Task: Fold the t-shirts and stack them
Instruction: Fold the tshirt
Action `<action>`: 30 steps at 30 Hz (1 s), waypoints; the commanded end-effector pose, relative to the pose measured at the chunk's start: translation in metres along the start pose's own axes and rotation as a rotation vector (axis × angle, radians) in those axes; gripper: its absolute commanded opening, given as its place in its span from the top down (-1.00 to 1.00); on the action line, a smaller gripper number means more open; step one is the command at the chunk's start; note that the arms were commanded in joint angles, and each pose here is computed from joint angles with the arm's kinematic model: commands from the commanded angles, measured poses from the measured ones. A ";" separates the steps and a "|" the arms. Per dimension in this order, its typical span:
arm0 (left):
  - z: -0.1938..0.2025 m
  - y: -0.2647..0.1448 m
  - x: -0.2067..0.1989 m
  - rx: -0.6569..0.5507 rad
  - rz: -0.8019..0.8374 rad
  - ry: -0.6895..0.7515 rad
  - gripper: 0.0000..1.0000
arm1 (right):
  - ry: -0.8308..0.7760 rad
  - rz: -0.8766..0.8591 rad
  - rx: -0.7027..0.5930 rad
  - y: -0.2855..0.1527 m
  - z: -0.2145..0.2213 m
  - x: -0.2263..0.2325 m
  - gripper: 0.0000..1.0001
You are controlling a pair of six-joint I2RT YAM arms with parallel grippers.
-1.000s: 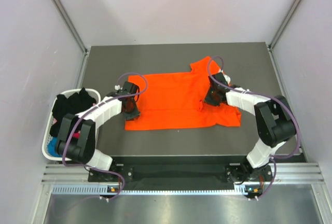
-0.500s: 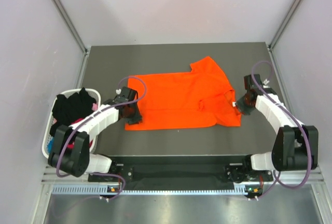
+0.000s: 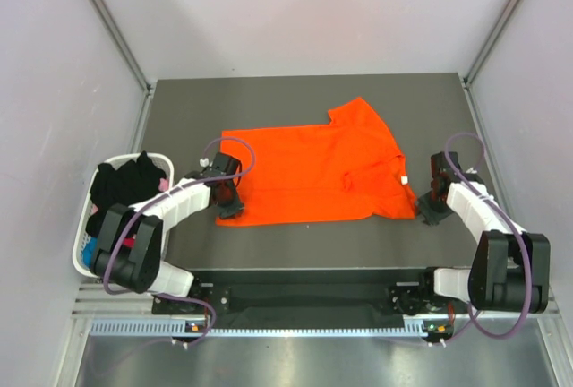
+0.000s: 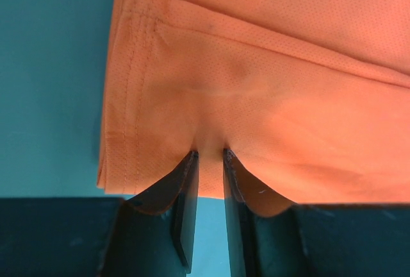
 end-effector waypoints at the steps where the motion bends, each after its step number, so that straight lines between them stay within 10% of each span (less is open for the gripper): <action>1: -0.004 0.015 0.011 -0.025 -0.086 0.006 0.46 | 0.054 -0.047 -0.011 -0.001 -0.004 0.004 0.39; 30: 0.004 0.023 0.016 -0.016 -0.103 -0.005 0.47 | 0.178 -0.116 0.052 0.014 0.011 0.010 0.39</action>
Point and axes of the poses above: each gripper's point midway between its finger pads, its own y axis out along the fingers, its own x axis along the line the jaws close on, z = x × y, the point moved 4 cm from there along -y, back along the fingers, and after that the axes turned 11 degrees about y, right-handed, at the moved point
